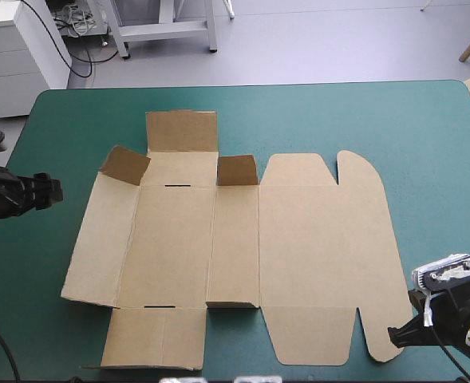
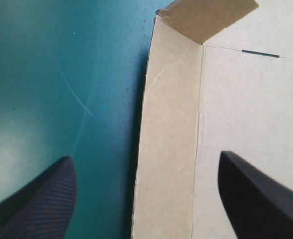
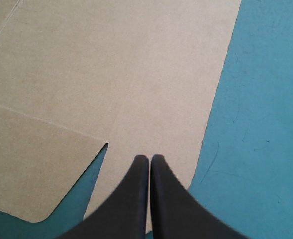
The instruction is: Fold the box
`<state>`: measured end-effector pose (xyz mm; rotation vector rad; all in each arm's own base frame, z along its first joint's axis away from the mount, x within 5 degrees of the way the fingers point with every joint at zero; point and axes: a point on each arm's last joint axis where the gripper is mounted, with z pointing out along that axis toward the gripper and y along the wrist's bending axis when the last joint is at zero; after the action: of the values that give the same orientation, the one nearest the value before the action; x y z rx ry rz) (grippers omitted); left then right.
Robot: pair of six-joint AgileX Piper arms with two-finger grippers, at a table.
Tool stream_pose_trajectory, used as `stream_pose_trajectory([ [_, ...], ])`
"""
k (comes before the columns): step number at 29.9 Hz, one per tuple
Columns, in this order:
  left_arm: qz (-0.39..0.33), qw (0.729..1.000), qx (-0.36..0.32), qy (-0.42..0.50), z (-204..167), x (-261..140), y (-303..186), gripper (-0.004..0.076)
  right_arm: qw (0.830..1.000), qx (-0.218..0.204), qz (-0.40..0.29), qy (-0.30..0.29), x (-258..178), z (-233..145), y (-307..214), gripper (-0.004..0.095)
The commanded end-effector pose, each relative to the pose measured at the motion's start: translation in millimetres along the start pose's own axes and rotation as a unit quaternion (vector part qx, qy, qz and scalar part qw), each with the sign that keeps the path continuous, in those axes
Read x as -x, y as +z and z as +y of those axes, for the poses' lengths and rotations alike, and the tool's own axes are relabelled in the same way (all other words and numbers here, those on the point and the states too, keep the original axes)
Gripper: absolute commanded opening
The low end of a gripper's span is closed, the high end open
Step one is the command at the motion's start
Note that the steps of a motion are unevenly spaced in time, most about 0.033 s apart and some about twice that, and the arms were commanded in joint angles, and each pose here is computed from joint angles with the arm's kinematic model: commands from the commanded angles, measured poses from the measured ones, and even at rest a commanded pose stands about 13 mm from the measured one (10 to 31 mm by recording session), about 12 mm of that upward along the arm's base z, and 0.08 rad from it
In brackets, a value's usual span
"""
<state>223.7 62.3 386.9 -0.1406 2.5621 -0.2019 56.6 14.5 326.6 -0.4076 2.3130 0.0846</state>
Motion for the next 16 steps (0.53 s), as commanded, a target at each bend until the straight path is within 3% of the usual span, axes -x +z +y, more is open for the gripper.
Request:
stream_pose_trajectory([
  [1,-0.031,0.999,-0.005,0.011,-13.2,-5.6,-27.8,0.0557,0.999,-0.005,-0.043,-0.005,11.2,-1.2,-4.5,-0.0002],
  [9,-0.031,0.999,-0.004,0.011,-13.1,-5.6,-27.9,0.0558,0.999,-0.005,-0.041,-0.005,10.8,-1.2,-4.4,-0.0002],
  [16,0.014,1.0,-0.015,-0.006,-0.6,4.9,2.7,0.0558,0.999,-0.005,-0.041,-0.005,10.8,-1.2,-4.4,-0.0002],
])
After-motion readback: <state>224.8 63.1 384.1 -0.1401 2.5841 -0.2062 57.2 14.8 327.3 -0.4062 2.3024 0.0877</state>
